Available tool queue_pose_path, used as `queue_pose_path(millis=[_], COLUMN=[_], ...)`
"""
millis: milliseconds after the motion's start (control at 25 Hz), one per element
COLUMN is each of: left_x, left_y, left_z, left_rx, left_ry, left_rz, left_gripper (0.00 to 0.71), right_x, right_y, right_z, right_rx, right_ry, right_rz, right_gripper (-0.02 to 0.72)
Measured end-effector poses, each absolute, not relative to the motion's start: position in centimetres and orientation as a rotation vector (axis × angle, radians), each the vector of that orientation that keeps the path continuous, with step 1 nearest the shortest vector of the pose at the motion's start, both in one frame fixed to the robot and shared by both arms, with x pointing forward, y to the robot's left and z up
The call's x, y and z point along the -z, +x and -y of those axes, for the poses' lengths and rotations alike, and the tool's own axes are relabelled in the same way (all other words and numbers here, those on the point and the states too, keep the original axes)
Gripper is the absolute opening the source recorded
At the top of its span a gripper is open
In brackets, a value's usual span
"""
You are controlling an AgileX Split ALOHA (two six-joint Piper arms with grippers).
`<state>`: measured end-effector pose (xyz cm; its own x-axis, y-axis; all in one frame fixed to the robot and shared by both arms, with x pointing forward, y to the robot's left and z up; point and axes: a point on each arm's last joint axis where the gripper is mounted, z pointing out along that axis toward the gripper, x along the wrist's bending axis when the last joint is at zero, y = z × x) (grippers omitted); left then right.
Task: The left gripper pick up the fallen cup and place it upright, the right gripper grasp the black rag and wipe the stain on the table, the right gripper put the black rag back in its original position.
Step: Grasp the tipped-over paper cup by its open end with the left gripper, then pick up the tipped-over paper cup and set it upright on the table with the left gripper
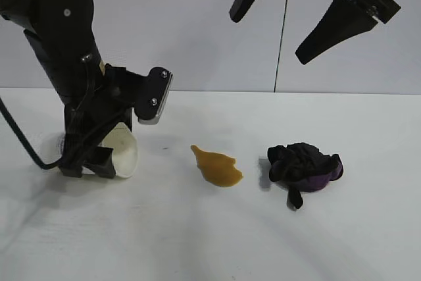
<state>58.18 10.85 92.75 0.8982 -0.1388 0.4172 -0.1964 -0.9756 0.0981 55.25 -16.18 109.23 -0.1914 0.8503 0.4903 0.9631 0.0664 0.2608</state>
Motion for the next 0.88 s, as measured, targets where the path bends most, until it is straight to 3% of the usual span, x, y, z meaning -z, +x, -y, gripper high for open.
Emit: queue_pose_path(millis=[200,360,680,880], left_x=[-96.6,-98.6,-100.4,-101.8], left_y=[59.0,59.9,59.0,58.7], left_z=[-10.2,-12.0,-15.6,-17.0], left_rx=[-0.771,-0.735,-0.391,-0.214], left_ry=[2.614,2.430,2.362,2.172], left_rz=[-0.125,-0.467,-0.552,-0.453], left_gripper=[0.536,0.529,0.503,0.501], right_x=[-109.2,-109.2,-109.2,-109.2], right_y=[55.3,55.3,55.3,55.2], right_z=[16.2,16.2,16.2,16.2], right_rx=[0.801,0.802,0.805,0.801], right_ry=[-1.836,-1.832,-1.821,-1.819], right_rz=[2.148,2.153,2.166,2.166], right_gripper=[0.601,0.601,0.601,0.601])
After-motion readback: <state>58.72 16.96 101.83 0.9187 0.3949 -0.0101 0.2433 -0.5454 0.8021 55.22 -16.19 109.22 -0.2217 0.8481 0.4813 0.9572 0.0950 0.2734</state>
